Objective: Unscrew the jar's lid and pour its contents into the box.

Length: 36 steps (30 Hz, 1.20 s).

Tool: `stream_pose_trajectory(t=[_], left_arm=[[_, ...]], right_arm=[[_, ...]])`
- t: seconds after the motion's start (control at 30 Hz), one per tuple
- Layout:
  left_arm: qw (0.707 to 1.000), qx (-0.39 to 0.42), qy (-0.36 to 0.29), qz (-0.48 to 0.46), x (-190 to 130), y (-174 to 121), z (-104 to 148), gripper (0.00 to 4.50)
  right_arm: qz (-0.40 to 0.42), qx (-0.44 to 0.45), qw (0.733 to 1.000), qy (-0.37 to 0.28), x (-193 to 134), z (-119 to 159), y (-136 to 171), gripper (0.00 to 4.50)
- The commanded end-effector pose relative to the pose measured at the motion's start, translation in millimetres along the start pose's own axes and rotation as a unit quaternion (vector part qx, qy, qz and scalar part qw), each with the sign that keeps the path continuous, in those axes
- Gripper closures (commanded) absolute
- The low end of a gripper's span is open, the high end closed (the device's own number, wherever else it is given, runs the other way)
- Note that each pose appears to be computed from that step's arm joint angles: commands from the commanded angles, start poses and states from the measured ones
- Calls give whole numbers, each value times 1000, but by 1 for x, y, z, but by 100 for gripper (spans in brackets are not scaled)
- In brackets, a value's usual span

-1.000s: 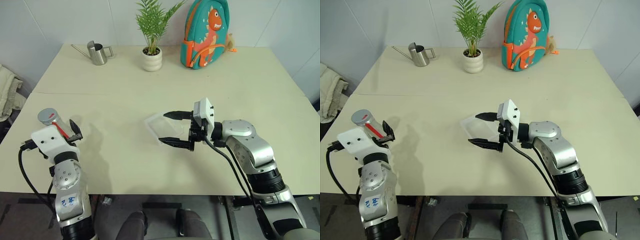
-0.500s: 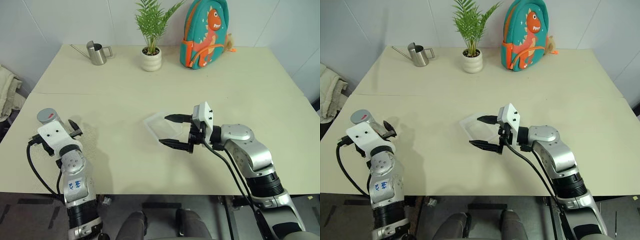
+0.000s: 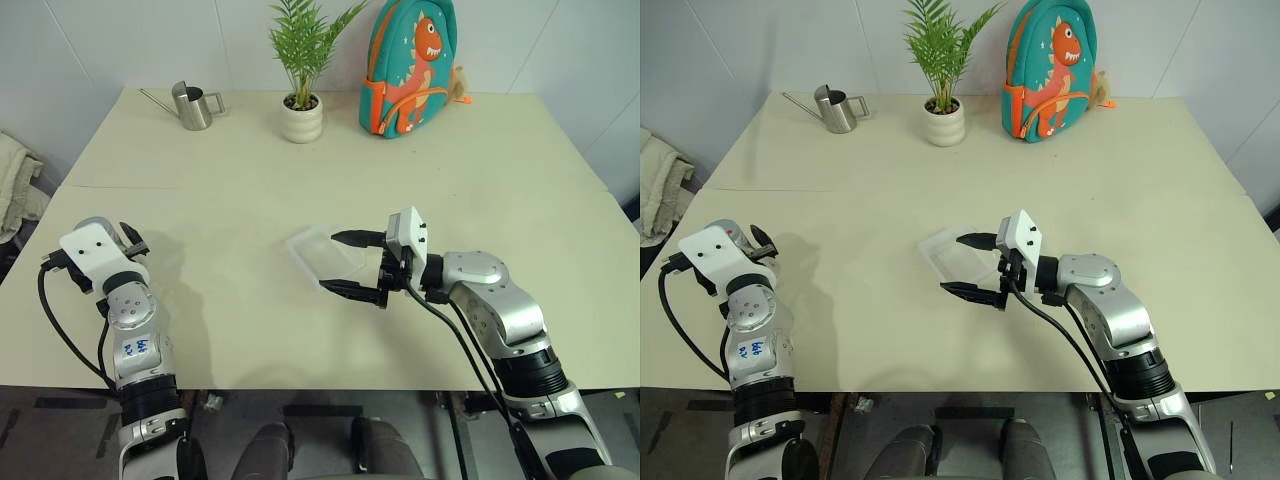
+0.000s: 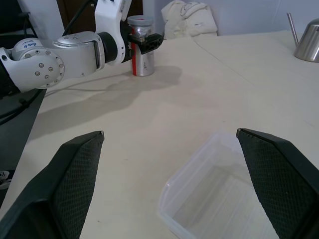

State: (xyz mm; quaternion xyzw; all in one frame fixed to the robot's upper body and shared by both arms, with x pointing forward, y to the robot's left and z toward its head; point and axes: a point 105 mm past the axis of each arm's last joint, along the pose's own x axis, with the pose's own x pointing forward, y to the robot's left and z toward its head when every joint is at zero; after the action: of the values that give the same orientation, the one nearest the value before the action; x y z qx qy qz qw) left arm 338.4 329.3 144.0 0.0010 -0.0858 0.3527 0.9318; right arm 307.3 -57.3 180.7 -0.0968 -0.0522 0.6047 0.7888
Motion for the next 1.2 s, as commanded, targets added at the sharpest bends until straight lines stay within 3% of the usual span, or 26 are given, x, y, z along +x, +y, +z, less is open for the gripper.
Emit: stream_pose_trajectory(t=[0.03, 0.17, 0.27, 0.33, 0.43, 0.6, 0.67, 0.73, 0.8, 1.03, 1.2], left_arm=[[1000, -12, -28, -1, 5, 2, 13, 121], [1000, -22, -18, 5, 5, 4, 7, 240], [999, -25, -35, -31, 3, -8, 17, 242], [984, -42, -99, -140, -4, -43, 55, 242], [940, -57, -155, -298, -26, -75, 94, 242], [844, -26, -138, -518, -69, -99, 108, 242], [781, -15, -111, -615, -94, -111, 108, 242], [681, 3, -72, -729, -133, -131, 103, 242], [639, 11, -54, -767, -148, -142, 99, 242], [593, 28, -55, -803, -168, -171, 90, 242], [586, 19, -61, -808, -170, -179, 91, 242]], right_arm=[[-12, -18, 1000, -10, -5, 6, -2, 0], [-20, -15, 1000, -8, -9, 2, -3, 0], [-31, -10, 999, -8, -12, 0, -5, 0], [-34, -9, 999, -9, -16, 1, -6, 0], [-51, -6, 998, -32, -20, 11, -12, 0], [-60, 7, 996, -72, -19, 44, -15, 0], [-54, 6, 997, -63, -11, 54, -13, 0], [-36, 14, 996, -77, 5, 77, -5, 0], [-20, 19, 996, -85, 12, 88, 1, 0], [4, 31, 998, -59, 27, 92, 9, 0], [-21, 27, 999, -39, 34, 84, 5, 0]])
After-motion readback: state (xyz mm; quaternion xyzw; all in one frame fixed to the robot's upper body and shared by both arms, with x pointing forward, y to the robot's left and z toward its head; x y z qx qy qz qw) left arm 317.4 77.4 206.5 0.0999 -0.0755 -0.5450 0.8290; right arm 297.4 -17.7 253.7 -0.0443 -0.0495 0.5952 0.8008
